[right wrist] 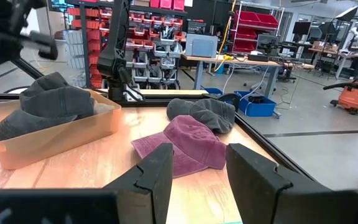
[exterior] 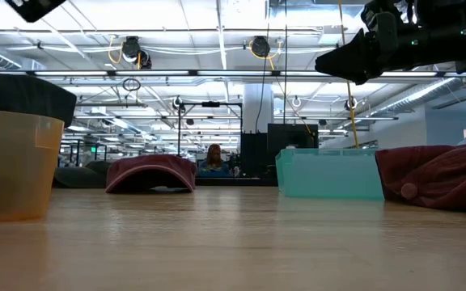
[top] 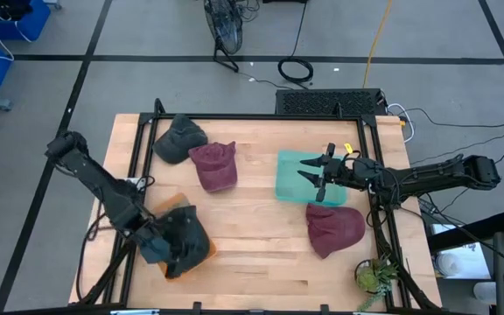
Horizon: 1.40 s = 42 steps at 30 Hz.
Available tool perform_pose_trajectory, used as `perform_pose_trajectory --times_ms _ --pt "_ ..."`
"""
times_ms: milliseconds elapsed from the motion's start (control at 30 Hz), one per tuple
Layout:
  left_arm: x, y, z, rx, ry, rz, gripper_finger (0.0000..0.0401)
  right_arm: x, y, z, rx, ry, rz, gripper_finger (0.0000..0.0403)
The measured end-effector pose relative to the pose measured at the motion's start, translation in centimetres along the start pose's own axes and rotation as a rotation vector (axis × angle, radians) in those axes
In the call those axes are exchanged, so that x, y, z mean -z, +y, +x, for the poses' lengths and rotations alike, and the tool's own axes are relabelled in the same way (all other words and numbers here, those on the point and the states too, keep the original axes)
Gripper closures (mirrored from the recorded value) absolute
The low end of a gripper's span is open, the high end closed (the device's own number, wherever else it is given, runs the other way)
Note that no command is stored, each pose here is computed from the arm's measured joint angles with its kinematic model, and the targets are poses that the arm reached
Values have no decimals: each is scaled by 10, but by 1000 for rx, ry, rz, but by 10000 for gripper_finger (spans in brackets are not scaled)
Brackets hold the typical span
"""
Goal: Pick & Place hat
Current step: Put the right black cap into the orange bin
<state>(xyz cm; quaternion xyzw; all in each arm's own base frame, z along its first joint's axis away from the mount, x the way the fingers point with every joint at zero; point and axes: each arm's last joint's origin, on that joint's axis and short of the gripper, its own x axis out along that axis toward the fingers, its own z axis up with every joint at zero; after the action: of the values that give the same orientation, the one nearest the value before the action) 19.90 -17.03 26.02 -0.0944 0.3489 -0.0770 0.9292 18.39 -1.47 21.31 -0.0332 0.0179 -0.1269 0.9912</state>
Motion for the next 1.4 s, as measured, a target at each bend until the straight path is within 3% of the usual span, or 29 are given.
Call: perform_pose_trajectory --times_ms 233,500,733,933,1267,1400 --pt "34 9 20 -86 364 112 387 0 0 0 0 0 0 269" --pt "39 8 26 -8 453 225 393 0 0 0 1 -1 -6 269" --pt "53 19 31 -124 600 256 313 0 0 0 0 0 -2 269" --pt "66 21 50 -171 628 321 269 0 0 0 0 1 -2 269" --pt "75 18 74 -172 606 370 265 0 0 0 -1 1 -1 269" --pt "65 13 70 -157 575 368 265 0 0 0 -1 1 -1 269"
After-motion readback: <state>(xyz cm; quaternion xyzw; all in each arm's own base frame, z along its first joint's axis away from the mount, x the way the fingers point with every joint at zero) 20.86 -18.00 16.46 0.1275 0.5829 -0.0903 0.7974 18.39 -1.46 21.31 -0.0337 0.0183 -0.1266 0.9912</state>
